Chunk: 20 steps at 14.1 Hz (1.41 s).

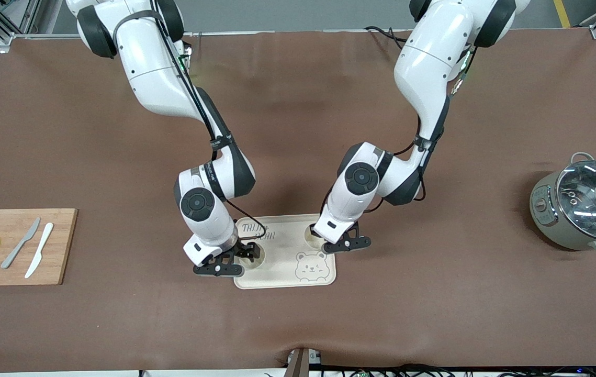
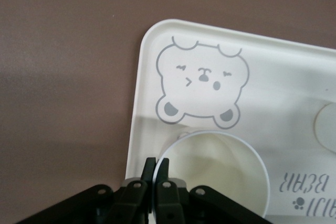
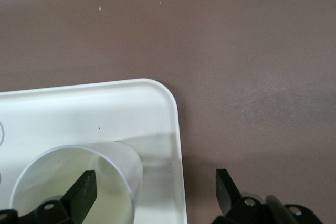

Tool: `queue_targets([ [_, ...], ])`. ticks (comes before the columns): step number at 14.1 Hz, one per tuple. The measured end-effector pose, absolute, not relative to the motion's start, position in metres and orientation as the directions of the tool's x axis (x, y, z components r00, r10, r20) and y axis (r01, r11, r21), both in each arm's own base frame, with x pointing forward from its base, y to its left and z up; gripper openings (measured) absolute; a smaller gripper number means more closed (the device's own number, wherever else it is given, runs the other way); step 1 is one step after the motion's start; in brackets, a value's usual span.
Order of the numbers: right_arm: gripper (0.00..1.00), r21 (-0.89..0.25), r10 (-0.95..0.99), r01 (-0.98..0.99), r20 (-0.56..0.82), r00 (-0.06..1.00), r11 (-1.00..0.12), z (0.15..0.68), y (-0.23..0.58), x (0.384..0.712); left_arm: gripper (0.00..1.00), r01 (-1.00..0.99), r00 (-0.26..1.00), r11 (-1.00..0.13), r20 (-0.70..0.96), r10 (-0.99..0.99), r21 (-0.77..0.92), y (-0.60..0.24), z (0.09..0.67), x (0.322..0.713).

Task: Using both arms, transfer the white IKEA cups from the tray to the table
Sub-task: 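Close the left gripper on one cup while the right gripper grasps the other, then carry the cups off the tray, each gripper moving outward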

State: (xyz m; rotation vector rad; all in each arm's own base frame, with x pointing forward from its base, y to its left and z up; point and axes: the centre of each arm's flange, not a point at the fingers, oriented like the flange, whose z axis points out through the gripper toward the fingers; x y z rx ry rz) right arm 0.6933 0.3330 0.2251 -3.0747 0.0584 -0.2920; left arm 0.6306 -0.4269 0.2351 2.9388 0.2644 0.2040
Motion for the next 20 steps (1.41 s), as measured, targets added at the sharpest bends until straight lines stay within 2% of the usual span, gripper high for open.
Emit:
queue_targets([
  [4, 1.0, -0.056, -0.043, -0.033, 0.187, 0.981, -0.998, 0.225, 0.333, 0.693, 0.04, 0.17, 0.971, -0.966, 0.132, 0.197, 0.195, -0.419, 0.262, 0.639],
  [6, 0.97, -0.056, -0.043, -0.033, 0.187, 0.981, -0.998, 0.225, 0.333, 0.693, 0.04, 0.159, 0.976, -0.973, 0.121, 0.181, 0.167, -0.406, 0.272, 0.644],
  [7, 0.9, -0.056, -0.043, -0.033, 0.187, 0.981, -0.998, 0.225, 0.333, 0.693, 0.04, 0.147, 0.979, -0.977, 0.118, 0.166, 0.153, -0.399, 0.278, 0.646],
  [9, 0.66, -0.056, -0.043, -0.033, 0.187, 0.981, -0.998, 0.225, 0.333, 0.693, 0.04, 0.125, 0.984, -0.985, 0.112, 0.139, 0.121, -0.381, 0.289, 0.654],
  [10, 0.58, -0.056, -0.043, -0.034, 0.187, 0.981, -0.998, 0.225, 0.333, 0.693, 0.04, 0.114, 0.986, -0.988, 0.107, 0.126, 0.108, -0.37, 0.295, 0.658],
  [11, 0.58, -0.056, -0.043, -0.034, 0.187, 0.981, -0.998, 0.225, 0.333, 0.693, 0.04, 0.104, 0.988, -0.99, 0.102, 0.114, 0.098, -0.358, 0.299, 0.663],
  [13, 0.46, -0.056, -0.044, -0.034, 0.187, 0.981, -0.998, 0.225, 0.333, 0.693, 0.04, 0.085, 0.991, -0.993, 0.096, 0.093, 0.086, -0.329, 0.309, 0.675],
  [14, 0.46, -0.056, -0.044, -0.034, 0.187, 0.981, -0.998, 0.225, 0.333, 0.693, 0.04, 0.079, 0.992, -0.994, 0.093, 0.087, 0.081, -0.314, 0.313, 0.681],
  [16, 0.28, -0.055, -0.044, -0.034, 0.187, 0.981, -0.998, 0.225, 0.333, 0.693, 0.04, 0.079, 0.991, -0.994, 0.098, 0.086, 0.08, -0.286, 0.32, 0.693],
  [17, 0.28, -0.055, -0.044, -0.034, 0.187, 0.981, -0.998, 0.225, 0.333, 0.693, 0.04, 0.086, 0.991, -0.993, 0.1, 0.094, 0.08, -0.275, 0.323, 0.697],
  [18, 0.23, -0.055, -0.044, -0.034, 0.187, 0.981, -0.998, 0.225, 0.333, 0.693, 0.04, 0.088, 0.99, -0.993, 0.102, 0.096, 0.08, -0.266, 0.326, 0.7],
  [19, 0.1, -0.057, -0.044, -0.033, 0.188, 0.981, -0.998, 0.225, 0.333, 0.694, 0.04, 0.089, 0.99, -0.993, 0.1, 0.096, 0.077, -0.255, 0.328, 0.703],
  [20, 0.04, -0.059, -0.043, -0.033, 0.192, 0.98, -0.998, 0.227, 0.334, 0.694, 0.04, 0.084, 0.991, -0.994, 0.095, 0.091, 0.073, -0.244, 0.329, 0.706],
])
